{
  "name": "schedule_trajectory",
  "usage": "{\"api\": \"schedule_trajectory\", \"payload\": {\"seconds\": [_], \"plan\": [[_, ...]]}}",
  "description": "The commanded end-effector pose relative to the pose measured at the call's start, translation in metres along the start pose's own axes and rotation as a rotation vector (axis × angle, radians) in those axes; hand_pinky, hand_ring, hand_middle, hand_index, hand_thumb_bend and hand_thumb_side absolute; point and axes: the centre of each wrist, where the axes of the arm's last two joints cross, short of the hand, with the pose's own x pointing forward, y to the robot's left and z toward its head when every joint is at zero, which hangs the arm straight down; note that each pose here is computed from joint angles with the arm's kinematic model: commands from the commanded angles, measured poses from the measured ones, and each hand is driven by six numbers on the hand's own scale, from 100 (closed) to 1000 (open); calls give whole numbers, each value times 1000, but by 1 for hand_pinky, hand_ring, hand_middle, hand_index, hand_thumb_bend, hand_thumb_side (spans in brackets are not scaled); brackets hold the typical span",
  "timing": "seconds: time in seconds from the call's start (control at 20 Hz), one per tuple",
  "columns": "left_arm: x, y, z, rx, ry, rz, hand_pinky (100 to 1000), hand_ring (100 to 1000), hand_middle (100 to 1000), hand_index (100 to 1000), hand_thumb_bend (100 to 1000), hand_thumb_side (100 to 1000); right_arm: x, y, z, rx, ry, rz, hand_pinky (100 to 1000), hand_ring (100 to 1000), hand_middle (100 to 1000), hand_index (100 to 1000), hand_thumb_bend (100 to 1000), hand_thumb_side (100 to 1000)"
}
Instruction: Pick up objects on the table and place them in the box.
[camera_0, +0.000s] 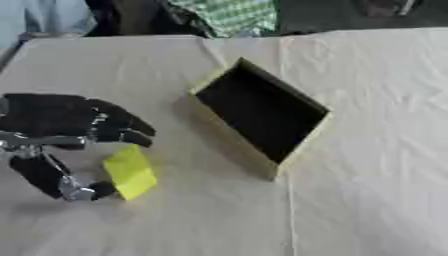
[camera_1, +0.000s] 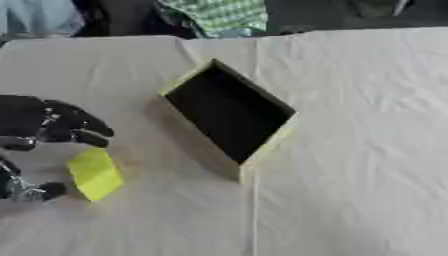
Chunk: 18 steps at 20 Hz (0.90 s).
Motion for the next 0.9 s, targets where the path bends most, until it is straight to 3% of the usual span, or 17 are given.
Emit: {"api": "schedule_trajectory", "payload": {"seconds": [0.05, 0.9], "plan": [[-2, 8, 4, -190, -130, -132, 917, 950, 943, 982, 261, 564, 7, -1, -5, 5, -32, -8, 782, 619, 636, 859, 100, 702], [-10, -4, -2, -294, -162, -102, 909, 928, 920, 975, 199, 566, 8, 0, -6, 3, -35, -15, 782, 619, 634, 858, 100, 703]]}}
